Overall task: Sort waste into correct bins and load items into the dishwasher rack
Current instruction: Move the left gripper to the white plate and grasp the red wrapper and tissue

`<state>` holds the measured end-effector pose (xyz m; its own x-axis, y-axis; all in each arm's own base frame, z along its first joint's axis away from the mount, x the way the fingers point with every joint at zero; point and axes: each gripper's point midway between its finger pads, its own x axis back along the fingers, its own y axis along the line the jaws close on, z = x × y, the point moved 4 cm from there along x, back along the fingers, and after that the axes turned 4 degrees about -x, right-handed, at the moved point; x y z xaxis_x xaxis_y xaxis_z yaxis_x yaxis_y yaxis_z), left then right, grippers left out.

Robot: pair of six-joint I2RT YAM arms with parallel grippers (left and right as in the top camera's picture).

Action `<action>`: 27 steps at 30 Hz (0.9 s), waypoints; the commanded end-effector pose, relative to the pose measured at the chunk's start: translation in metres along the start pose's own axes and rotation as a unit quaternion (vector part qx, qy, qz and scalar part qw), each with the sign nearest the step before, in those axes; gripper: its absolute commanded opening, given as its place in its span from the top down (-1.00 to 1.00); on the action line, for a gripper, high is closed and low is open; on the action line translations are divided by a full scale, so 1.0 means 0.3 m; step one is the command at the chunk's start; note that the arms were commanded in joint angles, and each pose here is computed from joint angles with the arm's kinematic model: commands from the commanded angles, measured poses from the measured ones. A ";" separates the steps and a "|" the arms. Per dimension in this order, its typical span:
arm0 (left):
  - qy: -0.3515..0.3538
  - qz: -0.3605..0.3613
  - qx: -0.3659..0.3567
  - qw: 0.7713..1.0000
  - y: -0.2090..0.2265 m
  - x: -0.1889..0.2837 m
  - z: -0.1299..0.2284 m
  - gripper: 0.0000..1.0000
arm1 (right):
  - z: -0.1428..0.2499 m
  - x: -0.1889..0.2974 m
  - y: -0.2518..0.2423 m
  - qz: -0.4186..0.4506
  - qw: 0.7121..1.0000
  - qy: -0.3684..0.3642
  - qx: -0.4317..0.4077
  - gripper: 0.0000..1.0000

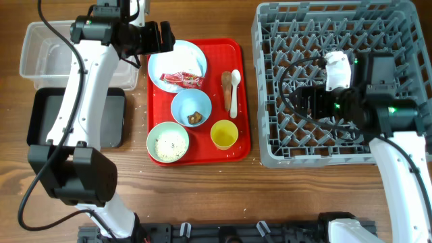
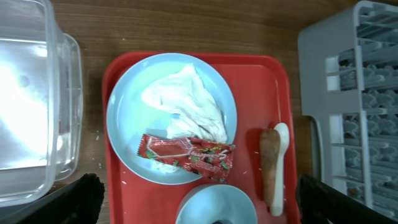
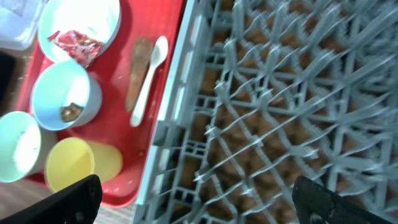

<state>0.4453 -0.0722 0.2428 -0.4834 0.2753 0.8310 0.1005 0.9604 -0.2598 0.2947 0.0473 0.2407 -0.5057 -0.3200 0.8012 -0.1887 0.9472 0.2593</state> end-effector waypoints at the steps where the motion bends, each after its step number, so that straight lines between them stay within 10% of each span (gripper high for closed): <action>1: -0.012 0.036 0.000 0.999 -0.045 0.019 -0.024 -1.00 | -0.005 -0.004 0.029 -0.037 0.999 0.011 -0.029 -0.99; 11: -0.096 -0.025 0.183 0.978 -0.046 0.126 -0.145 -0.49 | -0.011 -0.003 0.029 -0.037 0.998 0.007 -0.043 -0.99; 16: -0.151 -0.090 0.214 0.961 -0.079 0.144 -0.177 -0.70 | -0.011 -0.003 0.029 -0.037 0.997 0.008 -0.066 -0.99; 23: -0.081 -0.151 0.254 0.952 -0.095 -0.094 -0.077 -0.81 | -0.010 -0.003 0.029 -0.037 0.997 0.009 -0.067 -1.00; 27: -0.026 -0.192 0.327 0.925 -0.047 -0.268 0.015 -0.43 | -0.008 -0.003 0.029 -0.037 0.996 0.011 -0.080 -0.99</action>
<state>0.4721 -0.1141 0.2303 -0.5225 -0.0160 0.8525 -0.4486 0.8554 -0.2589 0.2926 0.0538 0.2358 -0.4659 -0.3691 0.8042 -0.1027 0.9253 0.3652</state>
